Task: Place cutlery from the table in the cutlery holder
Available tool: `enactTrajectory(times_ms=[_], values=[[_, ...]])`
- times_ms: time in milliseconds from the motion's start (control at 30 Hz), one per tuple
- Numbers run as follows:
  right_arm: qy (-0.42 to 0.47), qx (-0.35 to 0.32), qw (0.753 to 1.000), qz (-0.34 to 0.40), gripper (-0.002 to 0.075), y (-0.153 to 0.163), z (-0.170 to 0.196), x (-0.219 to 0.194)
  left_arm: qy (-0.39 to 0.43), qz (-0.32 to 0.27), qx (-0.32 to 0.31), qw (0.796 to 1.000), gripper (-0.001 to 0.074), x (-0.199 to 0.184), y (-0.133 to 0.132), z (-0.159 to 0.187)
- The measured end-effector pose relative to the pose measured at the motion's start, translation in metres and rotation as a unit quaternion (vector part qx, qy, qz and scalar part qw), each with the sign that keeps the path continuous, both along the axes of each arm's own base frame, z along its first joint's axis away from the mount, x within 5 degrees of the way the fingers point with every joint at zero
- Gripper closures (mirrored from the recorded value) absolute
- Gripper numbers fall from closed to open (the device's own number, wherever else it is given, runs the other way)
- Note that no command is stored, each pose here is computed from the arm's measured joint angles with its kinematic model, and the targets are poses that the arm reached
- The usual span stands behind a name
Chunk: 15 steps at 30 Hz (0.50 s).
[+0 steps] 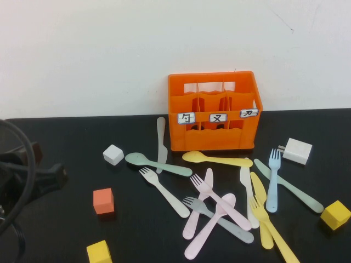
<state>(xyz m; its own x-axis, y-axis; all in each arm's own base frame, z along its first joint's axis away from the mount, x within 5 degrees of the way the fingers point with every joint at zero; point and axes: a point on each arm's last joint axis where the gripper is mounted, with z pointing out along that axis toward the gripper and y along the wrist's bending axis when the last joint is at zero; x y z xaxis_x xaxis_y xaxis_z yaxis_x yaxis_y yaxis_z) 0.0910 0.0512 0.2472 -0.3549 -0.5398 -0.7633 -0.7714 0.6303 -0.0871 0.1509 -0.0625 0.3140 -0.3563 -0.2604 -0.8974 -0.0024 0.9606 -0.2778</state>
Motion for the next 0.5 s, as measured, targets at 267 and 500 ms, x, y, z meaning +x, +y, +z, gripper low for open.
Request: enactTrajectory(times_ms=[267, 500], values=[[0.000, 0.000, 1.000, 0.000, 0.0728, 0.0000, 0.0000, 0.0000, 0.000, -0.001, 0.000, 1.000, 0.0736, -0.0001, -0.0002, 0.0000], [0.000, 0.000, 1.000, 0.000, 0.0728, 0.0000, 0.0000, 0.0000, 0.000, 0.004, 0.014, 1.000, 0.0736, 0.0000, 0.0015, -0.0002]])
